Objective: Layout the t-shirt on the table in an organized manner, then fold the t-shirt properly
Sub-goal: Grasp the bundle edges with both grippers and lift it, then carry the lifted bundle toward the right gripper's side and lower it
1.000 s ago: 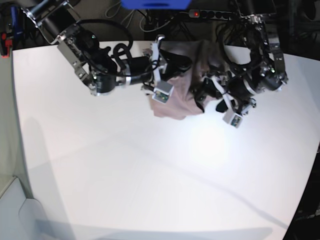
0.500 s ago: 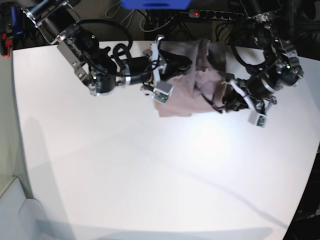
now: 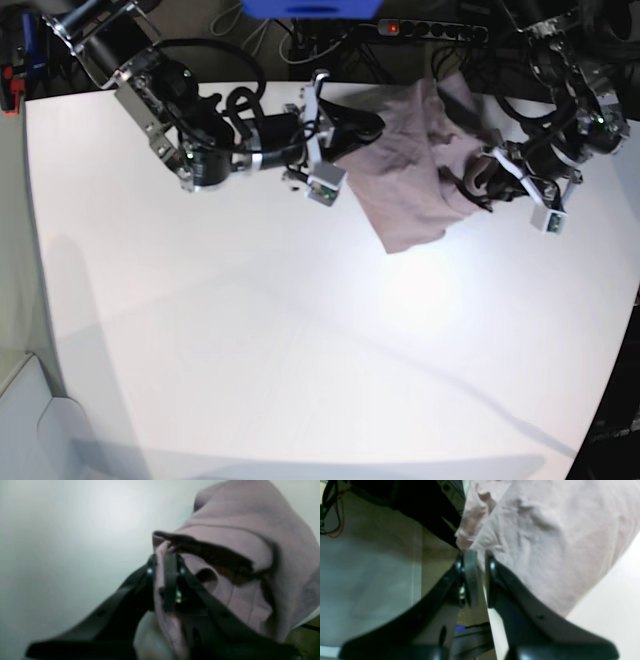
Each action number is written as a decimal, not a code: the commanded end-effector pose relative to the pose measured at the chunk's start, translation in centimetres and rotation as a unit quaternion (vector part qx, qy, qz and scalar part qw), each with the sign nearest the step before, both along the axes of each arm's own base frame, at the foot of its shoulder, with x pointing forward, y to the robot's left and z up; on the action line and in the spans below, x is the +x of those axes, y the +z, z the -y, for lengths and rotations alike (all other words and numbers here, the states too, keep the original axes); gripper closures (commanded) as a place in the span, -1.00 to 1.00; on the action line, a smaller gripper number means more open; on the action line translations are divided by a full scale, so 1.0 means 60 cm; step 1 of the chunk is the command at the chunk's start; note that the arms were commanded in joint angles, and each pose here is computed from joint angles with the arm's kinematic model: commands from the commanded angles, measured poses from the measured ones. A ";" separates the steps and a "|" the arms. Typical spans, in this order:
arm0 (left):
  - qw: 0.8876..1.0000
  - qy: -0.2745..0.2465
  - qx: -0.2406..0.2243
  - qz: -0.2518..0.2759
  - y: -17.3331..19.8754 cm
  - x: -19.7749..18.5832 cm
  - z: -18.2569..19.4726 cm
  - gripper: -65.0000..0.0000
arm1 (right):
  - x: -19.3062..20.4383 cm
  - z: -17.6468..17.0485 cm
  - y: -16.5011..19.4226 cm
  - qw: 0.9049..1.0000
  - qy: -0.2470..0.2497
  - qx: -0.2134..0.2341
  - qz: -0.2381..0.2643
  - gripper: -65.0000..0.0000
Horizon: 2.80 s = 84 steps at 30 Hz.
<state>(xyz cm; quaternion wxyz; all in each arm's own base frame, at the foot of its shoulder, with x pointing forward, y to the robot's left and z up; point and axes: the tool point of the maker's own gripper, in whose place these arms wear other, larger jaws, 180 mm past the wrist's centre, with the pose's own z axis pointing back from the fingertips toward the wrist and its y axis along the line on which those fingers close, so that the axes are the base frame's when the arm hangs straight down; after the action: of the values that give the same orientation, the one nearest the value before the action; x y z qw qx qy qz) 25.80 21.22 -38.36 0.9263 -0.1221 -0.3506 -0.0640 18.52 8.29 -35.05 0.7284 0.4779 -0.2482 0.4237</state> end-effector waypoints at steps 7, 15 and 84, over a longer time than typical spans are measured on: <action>1.000 0.002 0.000 -0.019 -0.016 -0.038 -0.005 0.98 | 0.016 -0.007 0.027 1.000 -0.004 0.025 0.015 0.86; 0.999 0.003 0.001 -0.036 -0.029 -0.062 -0.007 0.34 | 0.022 -0.019 0.040 0.999 -0.001 0.035 0.023 0.86; 0.996 -0.021 0.005 -0.090 -0.010 -0.168 0.074 -1.00 | 0.240 0.048 -0.023 0.965 -0.252 0.073 -0.012 0.86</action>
<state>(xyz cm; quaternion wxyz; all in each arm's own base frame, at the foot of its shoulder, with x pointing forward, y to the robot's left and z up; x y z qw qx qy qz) 14.77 16.98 -39.86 0.9600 -0.1261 -0.2392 -0.0730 31.83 4.65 -38.69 0.7989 0.4390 -0.3575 0.2031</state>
